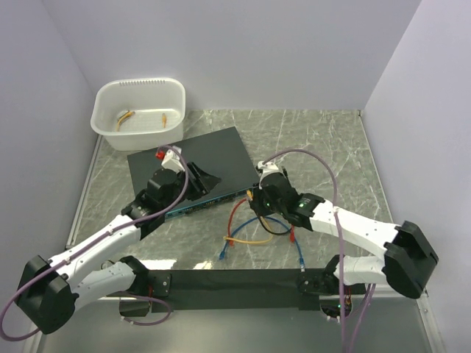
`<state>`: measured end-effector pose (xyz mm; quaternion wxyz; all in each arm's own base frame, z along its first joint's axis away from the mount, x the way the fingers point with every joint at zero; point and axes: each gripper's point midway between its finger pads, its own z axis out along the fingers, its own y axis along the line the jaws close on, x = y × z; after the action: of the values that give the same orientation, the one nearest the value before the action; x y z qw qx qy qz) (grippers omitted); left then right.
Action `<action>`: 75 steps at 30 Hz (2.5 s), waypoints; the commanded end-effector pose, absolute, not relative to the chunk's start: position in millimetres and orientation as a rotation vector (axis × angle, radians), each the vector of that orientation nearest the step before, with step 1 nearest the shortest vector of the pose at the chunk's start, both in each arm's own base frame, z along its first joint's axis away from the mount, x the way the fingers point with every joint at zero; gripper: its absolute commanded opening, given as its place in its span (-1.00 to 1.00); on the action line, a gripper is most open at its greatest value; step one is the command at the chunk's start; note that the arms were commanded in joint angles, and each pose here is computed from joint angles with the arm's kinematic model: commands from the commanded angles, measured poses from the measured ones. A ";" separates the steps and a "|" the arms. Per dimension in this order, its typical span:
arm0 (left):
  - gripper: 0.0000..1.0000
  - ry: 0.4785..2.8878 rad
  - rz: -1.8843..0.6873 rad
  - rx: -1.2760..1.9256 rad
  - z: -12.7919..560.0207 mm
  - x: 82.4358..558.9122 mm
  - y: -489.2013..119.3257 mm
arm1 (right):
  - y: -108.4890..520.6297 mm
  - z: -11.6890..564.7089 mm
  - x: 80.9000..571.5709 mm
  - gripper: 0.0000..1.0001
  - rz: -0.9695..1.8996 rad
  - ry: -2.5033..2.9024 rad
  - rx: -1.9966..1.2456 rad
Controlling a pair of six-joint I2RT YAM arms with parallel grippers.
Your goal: Insert the plug into the switch port
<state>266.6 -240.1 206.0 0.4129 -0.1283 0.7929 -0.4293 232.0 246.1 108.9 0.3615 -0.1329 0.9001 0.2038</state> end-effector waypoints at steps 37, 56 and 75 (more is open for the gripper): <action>-0.99 2.199 -0.843 -0.045 107.5 218.4 -241.6 | 278.8 73.7 291.0 -1.00 0.477 2.354 -0.243; -0.99 2.102 -0.455 -0.160 109.4 235.2 -163.8 | 293.1 69.7 304.2 -1.00 0.475 2.355 -0.218; -0.99 2.101 -0.430 -0.178 97.7 237.1 -160.3 | 283.9 70.0 312.4 -1.00 0.407 2.343 -0.154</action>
<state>231.0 -162.0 94.5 0.4613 -0.0626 0.8668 -0.1786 290.3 274.2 43.0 0.3234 -0.0823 0.9308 0.1490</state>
